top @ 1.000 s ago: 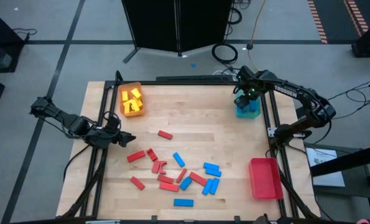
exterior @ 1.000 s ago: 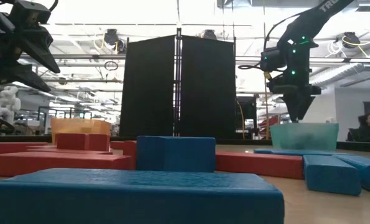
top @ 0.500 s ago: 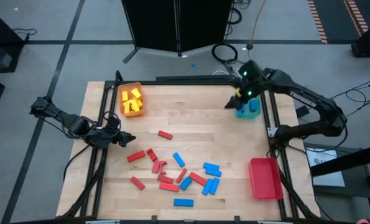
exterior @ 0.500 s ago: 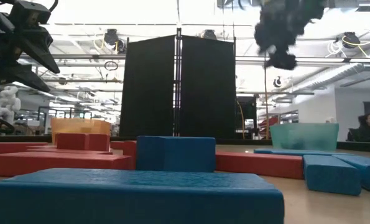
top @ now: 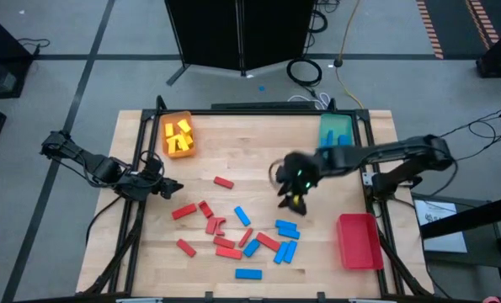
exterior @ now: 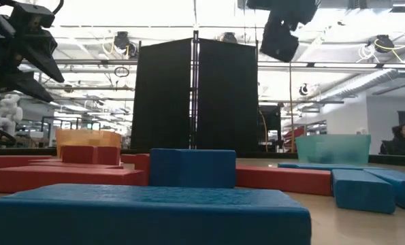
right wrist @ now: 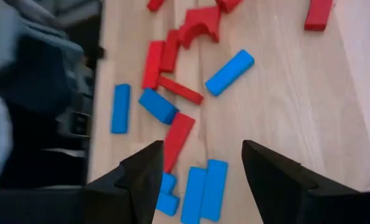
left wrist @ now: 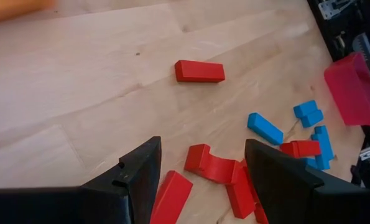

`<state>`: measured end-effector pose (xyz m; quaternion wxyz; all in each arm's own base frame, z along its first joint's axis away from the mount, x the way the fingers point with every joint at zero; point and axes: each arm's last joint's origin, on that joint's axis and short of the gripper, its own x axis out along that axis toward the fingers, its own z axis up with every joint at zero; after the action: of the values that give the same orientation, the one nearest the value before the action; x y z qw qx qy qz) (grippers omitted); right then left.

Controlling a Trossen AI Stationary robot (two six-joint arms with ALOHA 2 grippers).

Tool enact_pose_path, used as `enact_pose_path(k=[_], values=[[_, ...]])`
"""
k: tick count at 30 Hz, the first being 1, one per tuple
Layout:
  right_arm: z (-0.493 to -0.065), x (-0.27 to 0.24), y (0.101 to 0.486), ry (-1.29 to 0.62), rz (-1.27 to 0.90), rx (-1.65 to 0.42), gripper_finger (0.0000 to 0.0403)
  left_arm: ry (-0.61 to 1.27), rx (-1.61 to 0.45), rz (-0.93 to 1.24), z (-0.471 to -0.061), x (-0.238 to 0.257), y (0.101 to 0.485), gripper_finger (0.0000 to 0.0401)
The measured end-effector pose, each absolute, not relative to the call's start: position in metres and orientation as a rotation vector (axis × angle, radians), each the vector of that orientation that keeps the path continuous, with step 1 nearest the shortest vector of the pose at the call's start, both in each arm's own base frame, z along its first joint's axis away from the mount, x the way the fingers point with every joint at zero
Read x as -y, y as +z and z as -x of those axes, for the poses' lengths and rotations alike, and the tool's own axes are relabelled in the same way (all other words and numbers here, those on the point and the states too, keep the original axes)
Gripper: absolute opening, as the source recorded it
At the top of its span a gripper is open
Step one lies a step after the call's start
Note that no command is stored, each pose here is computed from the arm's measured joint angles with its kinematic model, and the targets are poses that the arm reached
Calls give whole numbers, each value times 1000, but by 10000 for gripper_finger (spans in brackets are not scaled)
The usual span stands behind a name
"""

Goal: Sort blocks
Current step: Put the blue block into the blue bin

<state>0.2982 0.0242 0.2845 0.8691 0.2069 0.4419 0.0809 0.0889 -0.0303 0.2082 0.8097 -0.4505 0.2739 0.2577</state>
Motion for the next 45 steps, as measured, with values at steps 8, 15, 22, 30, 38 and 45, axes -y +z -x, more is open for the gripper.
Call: enact_pose_path(k=[8, 15, 22, 30, 38, 45], values=[[-321, -69, 220, 167, -361, -1182, 248, 546, -600, 937, -88, 30, 208, 228], [-330, -88, 174, 150, -309, -1339, 290, 525, -621, 925, -88, 31, 208, 228], [-332, -84, 147, -9, -240, -1431, 298, 524, -621, 926, -88, 31, 208, 228], [-333, -82, 135, -41, -218, -1466, 281, 524, -620, 926, -89, 31, 208, 228], [-330, -60, 139, -193, -155, -1478, 261, 523, -620, 928, -89, 31, 208, 228], [-327, -44, 150, -234, -170, -1471, 260, 523, -619, 929, -89, 31, 208, 228]])
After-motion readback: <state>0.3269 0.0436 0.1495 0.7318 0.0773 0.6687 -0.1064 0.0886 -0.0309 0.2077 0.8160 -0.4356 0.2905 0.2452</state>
